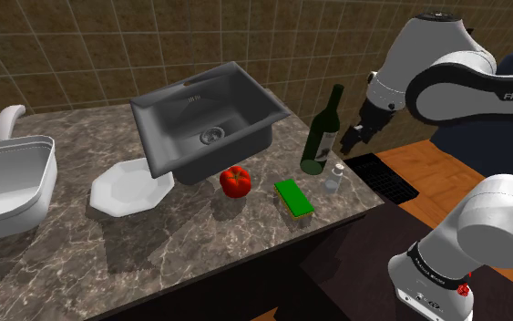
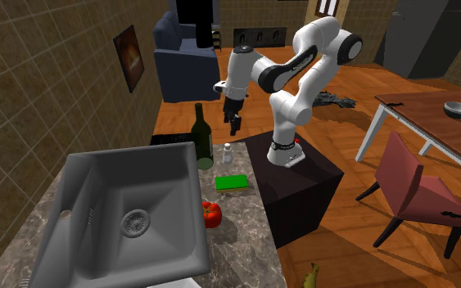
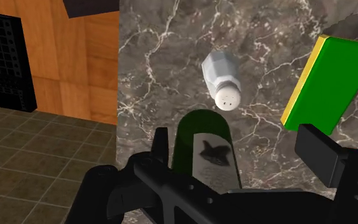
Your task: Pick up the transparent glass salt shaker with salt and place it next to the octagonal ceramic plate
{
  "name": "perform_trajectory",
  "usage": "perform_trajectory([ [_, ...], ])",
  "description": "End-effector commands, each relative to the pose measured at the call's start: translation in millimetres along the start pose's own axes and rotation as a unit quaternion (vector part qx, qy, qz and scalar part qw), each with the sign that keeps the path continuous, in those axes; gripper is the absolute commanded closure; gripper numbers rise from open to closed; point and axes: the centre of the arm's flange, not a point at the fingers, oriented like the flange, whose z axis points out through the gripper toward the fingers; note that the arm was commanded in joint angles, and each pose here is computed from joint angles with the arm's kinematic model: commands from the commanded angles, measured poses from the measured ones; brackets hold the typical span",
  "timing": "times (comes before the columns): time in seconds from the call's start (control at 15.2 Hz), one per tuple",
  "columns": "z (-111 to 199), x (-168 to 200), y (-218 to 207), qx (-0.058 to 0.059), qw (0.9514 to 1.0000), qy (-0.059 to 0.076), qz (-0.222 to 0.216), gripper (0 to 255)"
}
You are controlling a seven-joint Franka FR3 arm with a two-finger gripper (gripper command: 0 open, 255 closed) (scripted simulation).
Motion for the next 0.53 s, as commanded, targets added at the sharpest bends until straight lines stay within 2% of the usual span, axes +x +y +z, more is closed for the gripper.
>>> perform_trajectory([
  [0.0,24.1,-1.9,-10.2,-0.007,0.9999,0.007,-0.003,0],
  [0.2,56.7,-4.3,-24.1,-0.017,0.9998,0.013,-0.007,0],
  [0.46,77.8,-3.7,-23.4,-0.017,0.9998,0.013,-0.007,0],
])
